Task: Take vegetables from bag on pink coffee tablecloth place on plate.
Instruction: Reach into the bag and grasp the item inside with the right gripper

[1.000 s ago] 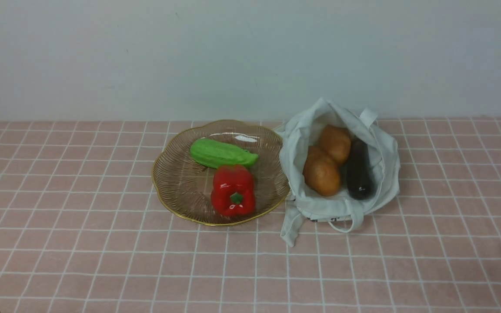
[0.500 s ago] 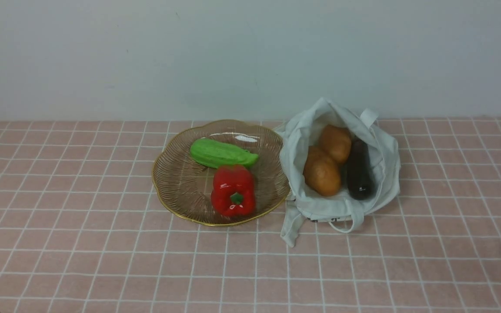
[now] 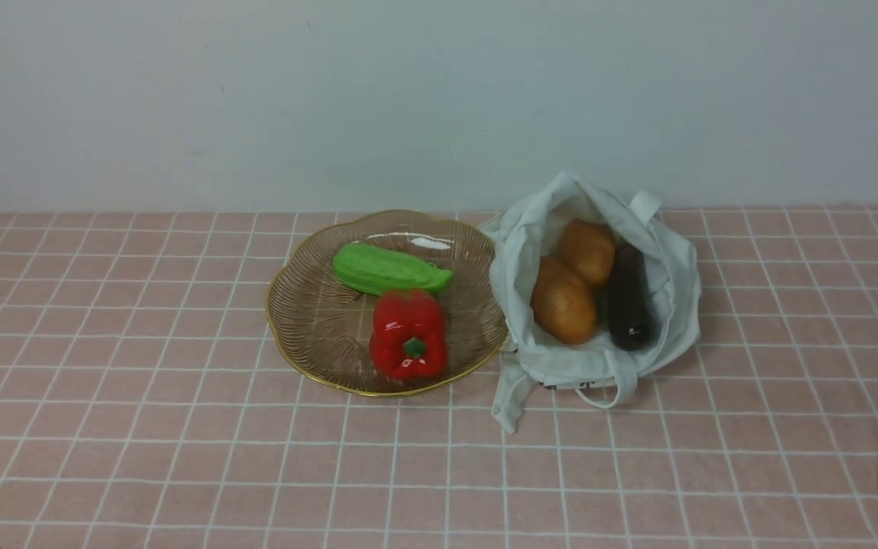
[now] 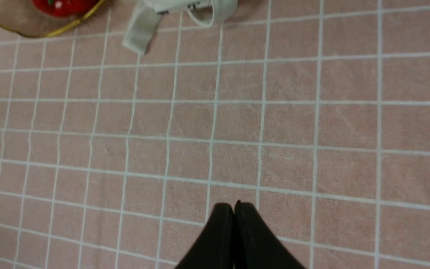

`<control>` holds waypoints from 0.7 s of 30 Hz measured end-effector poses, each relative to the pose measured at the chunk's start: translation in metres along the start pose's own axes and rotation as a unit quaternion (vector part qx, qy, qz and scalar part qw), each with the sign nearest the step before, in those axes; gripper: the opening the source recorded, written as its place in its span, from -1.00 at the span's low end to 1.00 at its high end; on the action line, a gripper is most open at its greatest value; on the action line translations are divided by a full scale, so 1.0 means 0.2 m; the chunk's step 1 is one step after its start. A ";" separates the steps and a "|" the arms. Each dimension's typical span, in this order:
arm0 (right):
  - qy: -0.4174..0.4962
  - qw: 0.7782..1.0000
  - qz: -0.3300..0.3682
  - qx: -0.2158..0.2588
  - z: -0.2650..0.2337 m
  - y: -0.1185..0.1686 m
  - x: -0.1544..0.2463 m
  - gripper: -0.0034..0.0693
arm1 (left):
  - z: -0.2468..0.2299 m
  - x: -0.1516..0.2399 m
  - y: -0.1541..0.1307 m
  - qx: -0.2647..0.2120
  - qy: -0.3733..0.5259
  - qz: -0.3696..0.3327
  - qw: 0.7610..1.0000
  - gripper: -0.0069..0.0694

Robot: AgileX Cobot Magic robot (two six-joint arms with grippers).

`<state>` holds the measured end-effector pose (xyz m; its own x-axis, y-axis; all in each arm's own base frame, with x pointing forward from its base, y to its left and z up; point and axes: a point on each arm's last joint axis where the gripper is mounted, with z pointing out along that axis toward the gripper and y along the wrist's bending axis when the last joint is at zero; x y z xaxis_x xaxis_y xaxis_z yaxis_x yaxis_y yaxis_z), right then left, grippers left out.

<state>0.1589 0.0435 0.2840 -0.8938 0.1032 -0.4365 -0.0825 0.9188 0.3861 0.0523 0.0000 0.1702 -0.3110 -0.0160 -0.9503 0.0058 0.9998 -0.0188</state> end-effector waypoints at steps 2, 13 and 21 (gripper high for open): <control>0.018 1.000 -0.003 -0.017 0.08 0.00 -0.04 -0.93 | 0.00 0.00 0.00 0.000 0.000 0.000 1.000 -0.83; 0.026 0.996 -0.074 -0.041 0.35 0.03 -0.29 -0.80 | 0.00 0.00 0.00 0.000 0.000 0.000 1.000 -0.83; -0.004 0.989 -0.139 -0.057 0.52 0.25 -0.45 -0.51 | 0.00 0.00 0.00 0.000 0.000 0.000 1.000 -0.83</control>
<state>0.2814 0.1207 0.2577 -0.8265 -0.1441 -0.5442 -0.3738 0.8633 0.3391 0.0523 0.0000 0.1702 -0.3110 -0.0160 -0.9503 0.0058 0.9998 -0.0188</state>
